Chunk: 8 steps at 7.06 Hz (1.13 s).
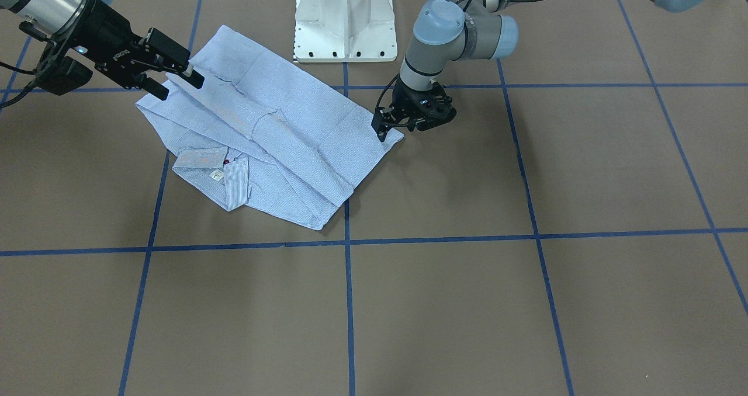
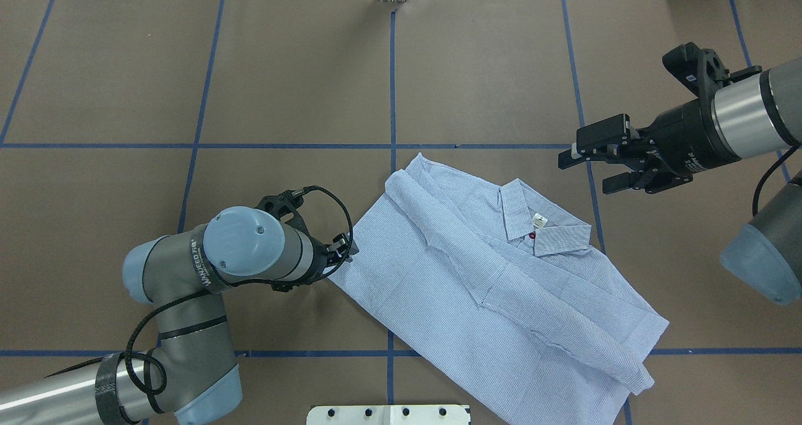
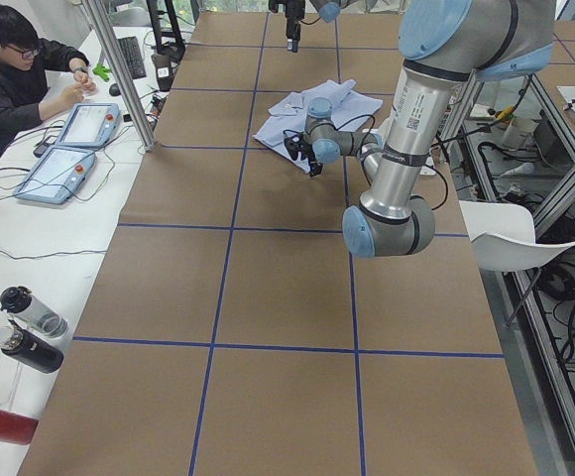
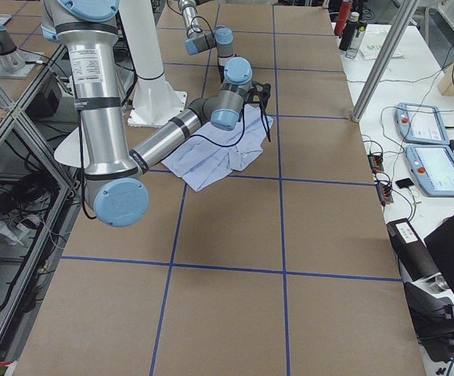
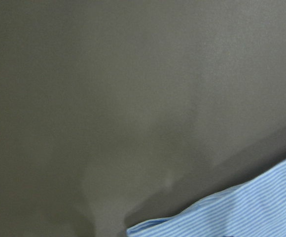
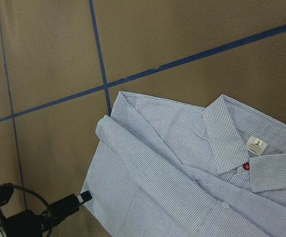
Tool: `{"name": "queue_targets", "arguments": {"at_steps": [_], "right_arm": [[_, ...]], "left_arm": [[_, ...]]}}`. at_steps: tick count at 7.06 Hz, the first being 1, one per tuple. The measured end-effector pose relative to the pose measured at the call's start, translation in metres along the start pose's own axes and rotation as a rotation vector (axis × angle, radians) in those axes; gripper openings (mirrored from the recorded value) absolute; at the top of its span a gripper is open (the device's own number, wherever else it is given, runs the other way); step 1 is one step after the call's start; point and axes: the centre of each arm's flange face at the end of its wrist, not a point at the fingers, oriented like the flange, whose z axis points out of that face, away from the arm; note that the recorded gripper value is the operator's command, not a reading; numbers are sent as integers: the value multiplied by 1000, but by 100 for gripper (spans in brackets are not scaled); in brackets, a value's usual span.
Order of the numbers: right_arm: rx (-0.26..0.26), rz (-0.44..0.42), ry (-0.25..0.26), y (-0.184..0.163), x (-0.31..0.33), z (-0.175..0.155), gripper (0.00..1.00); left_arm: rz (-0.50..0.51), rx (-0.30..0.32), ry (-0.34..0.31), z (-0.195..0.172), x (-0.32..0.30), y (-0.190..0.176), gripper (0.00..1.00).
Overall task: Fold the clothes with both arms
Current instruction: 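Grasp the shirt edge nearest the left gripper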
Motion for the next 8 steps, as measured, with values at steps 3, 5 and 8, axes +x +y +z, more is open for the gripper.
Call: {"name": "queue_targets", "arguments": {"at_steps": [3, 5, 8], "right_arm": [[0, 4, 4, -1, 2, 1, 100], [2, 7, 6, -1, 4, 1, 100], [2, 10, 9, -3, 5, 2, 100]], "left_arm": [[-1, -1, 0, 0, 0, 0, 74], [0, -2, 4, -1, 2, 2, 70], [1, -3, 4, 0, 4, 2, 70]]}}
